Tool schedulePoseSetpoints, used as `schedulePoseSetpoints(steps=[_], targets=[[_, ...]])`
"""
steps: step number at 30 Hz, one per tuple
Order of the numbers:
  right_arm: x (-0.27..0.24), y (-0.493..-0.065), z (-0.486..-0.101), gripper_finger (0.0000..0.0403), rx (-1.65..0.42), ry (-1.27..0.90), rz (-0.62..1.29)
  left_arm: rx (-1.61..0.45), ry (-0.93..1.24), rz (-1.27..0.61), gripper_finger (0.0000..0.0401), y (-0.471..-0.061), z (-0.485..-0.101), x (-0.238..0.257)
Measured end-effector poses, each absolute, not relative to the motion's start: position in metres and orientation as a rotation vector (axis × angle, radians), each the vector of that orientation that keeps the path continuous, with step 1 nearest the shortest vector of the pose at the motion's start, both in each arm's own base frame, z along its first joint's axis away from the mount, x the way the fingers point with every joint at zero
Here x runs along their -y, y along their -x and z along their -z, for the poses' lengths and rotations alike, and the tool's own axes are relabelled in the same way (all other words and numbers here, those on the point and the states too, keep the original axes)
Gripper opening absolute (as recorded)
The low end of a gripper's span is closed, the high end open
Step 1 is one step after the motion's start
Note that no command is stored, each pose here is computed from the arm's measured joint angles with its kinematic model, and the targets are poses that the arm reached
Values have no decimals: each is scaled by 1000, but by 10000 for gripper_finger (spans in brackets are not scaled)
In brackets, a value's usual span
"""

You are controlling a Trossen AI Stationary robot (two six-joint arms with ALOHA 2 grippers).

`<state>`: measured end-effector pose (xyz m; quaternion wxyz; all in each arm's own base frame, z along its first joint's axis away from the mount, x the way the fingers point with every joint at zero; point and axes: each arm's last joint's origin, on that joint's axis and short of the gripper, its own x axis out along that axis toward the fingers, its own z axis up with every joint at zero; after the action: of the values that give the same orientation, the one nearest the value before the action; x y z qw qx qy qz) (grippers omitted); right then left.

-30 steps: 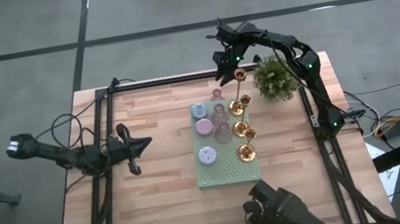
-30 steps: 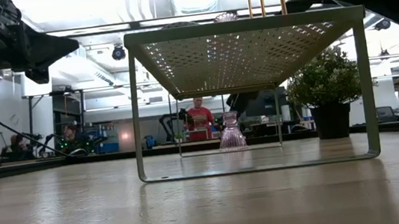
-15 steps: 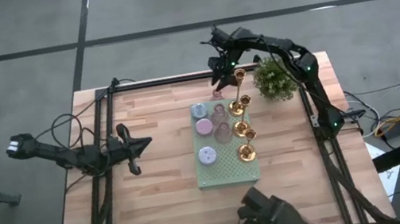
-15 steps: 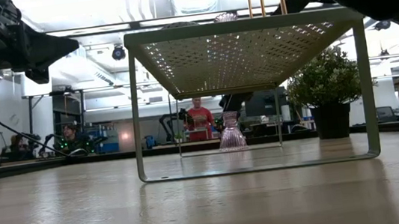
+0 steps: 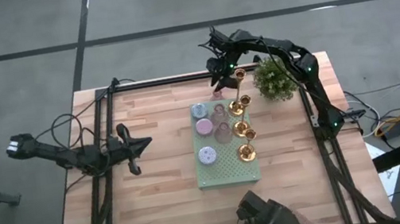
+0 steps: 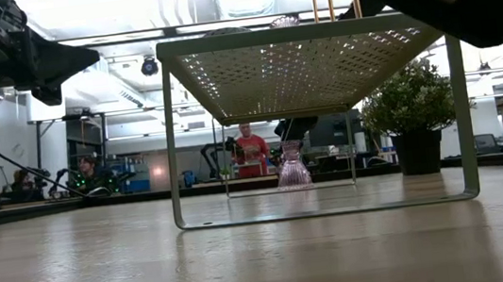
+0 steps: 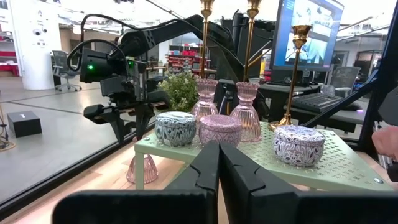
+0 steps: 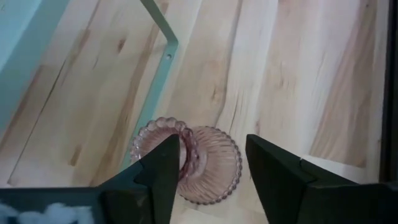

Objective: Pick & Place candle stick holders
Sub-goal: Put the purple vase on the shelf aligned with the other purple vase

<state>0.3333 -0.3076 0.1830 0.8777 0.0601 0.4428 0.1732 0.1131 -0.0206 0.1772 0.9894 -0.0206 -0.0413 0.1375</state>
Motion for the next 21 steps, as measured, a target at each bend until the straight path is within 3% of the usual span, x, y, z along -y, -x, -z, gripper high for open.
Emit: schedulePoseSetpoints(steps=[15,21], targets=[[305,-335,-182,28,-974,-58,-358,83,41,-276,16,-113,-177,21],[305,-335,-182,20,-977,-55,-354,83,41,-276,14,-113,-177,21]])
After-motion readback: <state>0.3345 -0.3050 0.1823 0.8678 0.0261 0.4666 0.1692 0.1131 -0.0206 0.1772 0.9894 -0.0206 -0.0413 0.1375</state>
